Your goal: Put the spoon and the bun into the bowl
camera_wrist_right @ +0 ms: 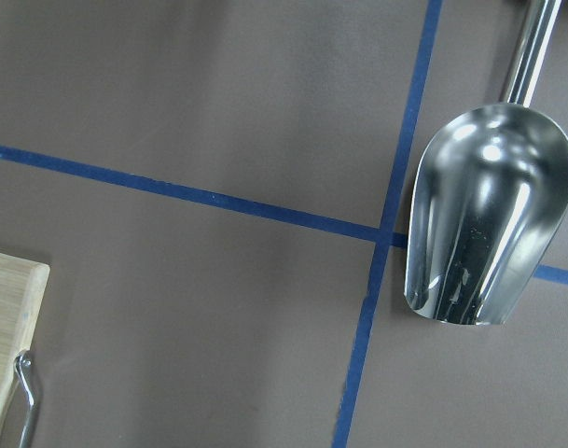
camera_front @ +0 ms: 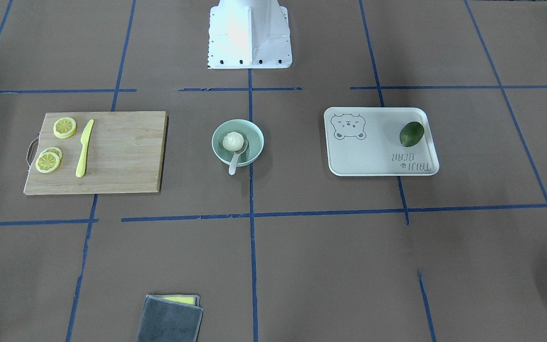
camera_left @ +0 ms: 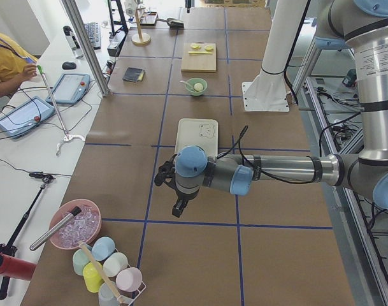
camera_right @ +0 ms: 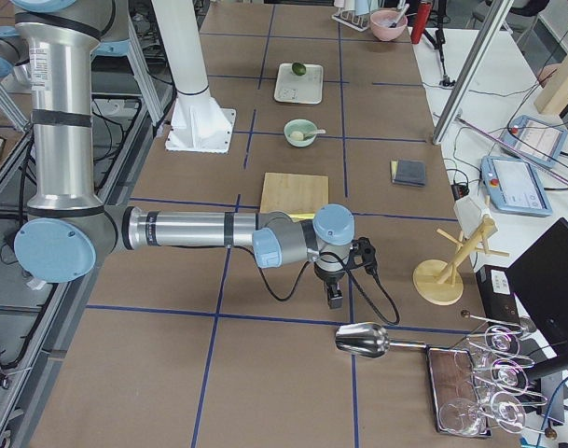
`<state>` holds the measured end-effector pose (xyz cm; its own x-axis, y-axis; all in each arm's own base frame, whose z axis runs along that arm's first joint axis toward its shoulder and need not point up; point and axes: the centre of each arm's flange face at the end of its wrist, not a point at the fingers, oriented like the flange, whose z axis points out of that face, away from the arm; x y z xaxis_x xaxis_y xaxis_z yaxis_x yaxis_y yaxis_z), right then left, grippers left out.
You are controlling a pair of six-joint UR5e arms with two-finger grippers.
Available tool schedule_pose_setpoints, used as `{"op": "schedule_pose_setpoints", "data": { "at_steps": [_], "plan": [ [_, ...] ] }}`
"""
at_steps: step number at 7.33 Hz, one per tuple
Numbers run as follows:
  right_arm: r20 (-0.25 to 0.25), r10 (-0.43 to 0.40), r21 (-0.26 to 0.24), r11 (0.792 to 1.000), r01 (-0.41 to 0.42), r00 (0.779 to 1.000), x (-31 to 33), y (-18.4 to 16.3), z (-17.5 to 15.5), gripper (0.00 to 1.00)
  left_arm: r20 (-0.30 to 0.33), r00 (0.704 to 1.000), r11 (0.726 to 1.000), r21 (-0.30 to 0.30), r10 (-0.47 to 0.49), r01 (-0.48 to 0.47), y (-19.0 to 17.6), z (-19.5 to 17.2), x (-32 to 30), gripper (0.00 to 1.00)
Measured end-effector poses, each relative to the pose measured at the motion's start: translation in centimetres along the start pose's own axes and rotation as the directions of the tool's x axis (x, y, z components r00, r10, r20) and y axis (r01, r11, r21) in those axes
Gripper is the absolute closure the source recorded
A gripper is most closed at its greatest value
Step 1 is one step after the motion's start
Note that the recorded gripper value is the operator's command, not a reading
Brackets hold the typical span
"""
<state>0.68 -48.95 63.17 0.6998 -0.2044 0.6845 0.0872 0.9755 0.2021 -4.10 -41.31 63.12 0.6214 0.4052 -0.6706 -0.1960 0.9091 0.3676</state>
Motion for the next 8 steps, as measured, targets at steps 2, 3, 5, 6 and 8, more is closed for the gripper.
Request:
{"op": "schedule_pose_setpoints", "data": {
  "at_steps": [2, 3, 5, 6, 8],
  "plan": [
    [-0.002, -0.018, -0.002, 1.000, 0.018, 1.000, 0.1, 0.5, -0.1, 0.00, -0.003, 1.000, 0.999, -0.022, -0.023, 0.023, -1.4, 0.3, -0.6, 0.00],
    [0.003, -0.048, -0.005, 0.999, 0.048, 0.999, -0.2, 0.5, -0.1, 0.00, -0.008, 0.999, 0.998, -0.045, -0.047, 0.046, -2.8, 0.1, -0.7, 0.00],
    [0.014, -0.059, -0.057, 0.997, 0.060, 0.998, -2.8, -0.1, -1.4, 0.00, -0.015, 0.997, 0.994, -0.074, -0.082, 0.080, -4.1, -0.5, -0.5, 0.00],
    [0.013, -0.055, -0.087, 0.995, 0.056, 0.998, -4.3, -0.6, -2.7, 0.00, -0.018, 0.996, 0.993, -0.075, -0.089, 0.087, -4.3, -0.6, -0.5, 0.00],
    [0.010, -0.057, -0.103, 0.993, 0.057, 0.998, -5.9, -1.7, -4.4, 0.00, -0.021, 0.996, 0.994, -0.072, -0.089, 0.088, -4.2, -0.7, -0.5, 0.00]
  ]
}}
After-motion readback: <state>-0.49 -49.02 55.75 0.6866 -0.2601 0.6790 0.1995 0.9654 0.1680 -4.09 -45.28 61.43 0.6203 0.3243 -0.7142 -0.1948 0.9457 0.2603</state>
